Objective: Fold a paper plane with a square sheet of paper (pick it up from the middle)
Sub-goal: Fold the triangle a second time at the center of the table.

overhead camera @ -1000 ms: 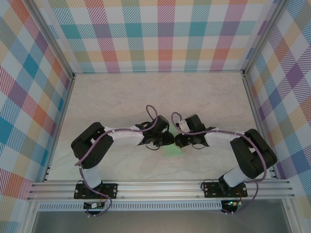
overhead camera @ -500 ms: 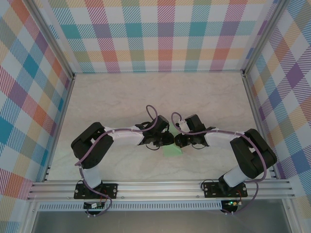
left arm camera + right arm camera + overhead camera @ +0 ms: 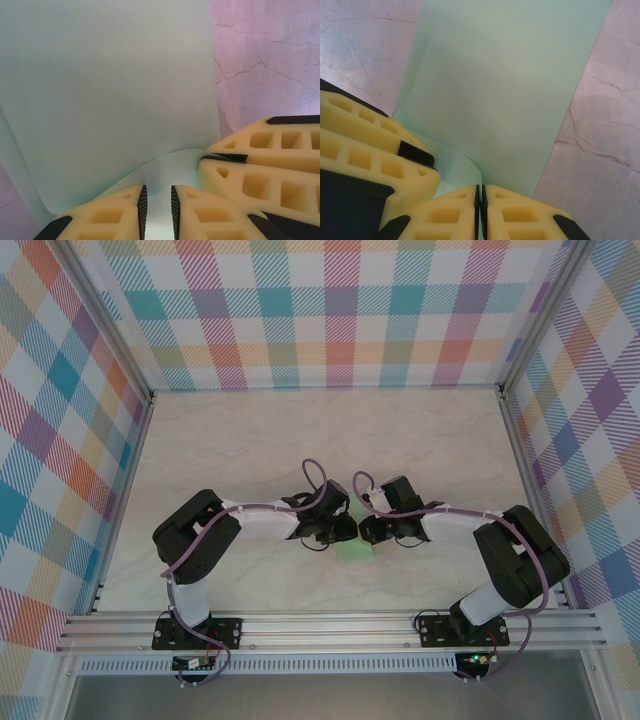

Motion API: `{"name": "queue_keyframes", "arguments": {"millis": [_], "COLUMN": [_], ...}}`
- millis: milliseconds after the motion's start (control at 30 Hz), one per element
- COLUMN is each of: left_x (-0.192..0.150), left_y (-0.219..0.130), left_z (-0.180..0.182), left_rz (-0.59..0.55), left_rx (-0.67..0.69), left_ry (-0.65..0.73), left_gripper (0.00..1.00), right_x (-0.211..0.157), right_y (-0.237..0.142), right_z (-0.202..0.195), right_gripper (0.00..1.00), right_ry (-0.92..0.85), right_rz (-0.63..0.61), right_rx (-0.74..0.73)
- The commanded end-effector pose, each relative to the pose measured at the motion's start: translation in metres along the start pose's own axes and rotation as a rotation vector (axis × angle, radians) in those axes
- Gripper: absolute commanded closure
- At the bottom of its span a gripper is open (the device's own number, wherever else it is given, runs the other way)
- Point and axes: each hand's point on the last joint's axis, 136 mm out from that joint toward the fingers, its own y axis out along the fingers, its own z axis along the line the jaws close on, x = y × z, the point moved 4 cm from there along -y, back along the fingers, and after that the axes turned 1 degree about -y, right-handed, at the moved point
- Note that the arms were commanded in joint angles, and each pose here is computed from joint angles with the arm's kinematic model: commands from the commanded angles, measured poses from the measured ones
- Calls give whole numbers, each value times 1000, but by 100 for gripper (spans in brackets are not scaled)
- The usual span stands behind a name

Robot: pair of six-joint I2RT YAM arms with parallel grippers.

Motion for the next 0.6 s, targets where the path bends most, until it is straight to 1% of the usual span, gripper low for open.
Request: {"name": "queue_keyframes", "arguments": {"millis": [0,100,200,267,333,400,467,533,567], "left_x": [-7,-7,-7,-7,-8,-9,-8,-8,-8], "left_y": [7,6,4,4,4,5,5,5,4], "left_z": [-1,-1,-3,-3,-3,-2,-3,-3,-4], "left_rz": [11,11,15,17,20,25,25,26,25], "left_rx": [14,10,3,4,5,6,0,-1,-2], "left_ry": [-1,0,10,12,13,14,14,15,17], "left_gripper": [78,78,78,78,78,78,78,78,78], "right_x": [3,6,11,14,15,11,4,-6,-8], "right_y": [-7,-14,-27,-40,-53,-61,-65,-65,-66], "right_z": [7,10,13,16,19,22,29,33,37], "right_gripper": [84,81,69,63,62,65,72,81,84], "right_ry": [1,2,14,32,69,131,194,266,286], "right_rz": [-7,-16,-39,-63,-81,-74,-39,15,31], "right_rx": [30,26,6,-7,-19,-14,30,67,94]}}
